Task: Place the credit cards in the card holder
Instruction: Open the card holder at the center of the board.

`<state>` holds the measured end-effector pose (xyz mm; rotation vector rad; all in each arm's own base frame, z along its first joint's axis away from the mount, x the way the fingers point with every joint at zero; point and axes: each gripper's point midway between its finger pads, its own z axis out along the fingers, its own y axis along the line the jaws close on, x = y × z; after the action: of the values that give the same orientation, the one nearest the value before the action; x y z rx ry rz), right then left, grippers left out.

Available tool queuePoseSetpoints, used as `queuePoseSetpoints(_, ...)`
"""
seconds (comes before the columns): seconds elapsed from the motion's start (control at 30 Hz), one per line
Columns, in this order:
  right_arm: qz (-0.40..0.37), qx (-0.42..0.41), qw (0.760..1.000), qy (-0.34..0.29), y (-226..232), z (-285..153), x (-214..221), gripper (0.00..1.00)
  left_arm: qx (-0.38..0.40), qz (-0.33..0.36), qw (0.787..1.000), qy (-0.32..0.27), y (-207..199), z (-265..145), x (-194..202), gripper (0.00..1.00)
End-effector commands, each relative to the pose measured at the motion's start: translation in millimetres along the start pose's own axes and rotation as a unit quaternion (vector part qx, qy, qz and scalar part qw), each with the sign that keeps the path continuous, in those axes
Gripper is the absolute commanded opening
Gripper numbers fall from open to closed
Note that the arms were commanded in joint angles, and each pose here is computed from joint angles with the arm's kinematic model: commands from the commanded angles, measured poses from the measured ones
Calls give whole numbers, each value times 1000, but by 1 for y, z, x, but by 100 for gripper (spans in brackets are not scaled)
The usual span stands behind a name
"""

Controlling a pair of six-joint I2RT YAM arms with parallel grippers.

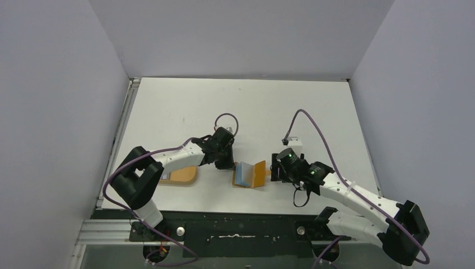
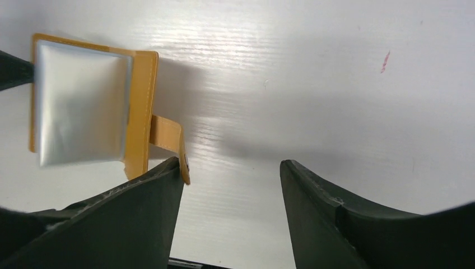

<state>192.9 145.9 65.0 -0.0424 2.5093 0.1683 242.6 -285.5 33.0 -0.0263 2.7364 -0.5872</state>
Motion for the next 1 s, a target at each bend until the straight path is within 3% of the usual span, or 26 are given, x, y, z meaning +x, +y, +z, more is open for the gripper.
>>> queuePoseSetpoints(0.0,-5,-34,997,-65,15,-36,-44,64,18,11,1000,-9,-10,-3,-5,0)
queuePoseSetpoints(0.47,-11,-212,974,-84,129,-72,-80,59,55,13,998,-27,-31,-27,-14,0)
queuePoseSetpoints(0.67,-21,-229,971,-64,147,-61,-76,56,64,14,997,-35,-37,-36,-15,0)
queuePoseSetpoints(0.97,-39,-177,983,-12,131,-17,-47,36,82,13,995,-46,-49,-50,-20,0)
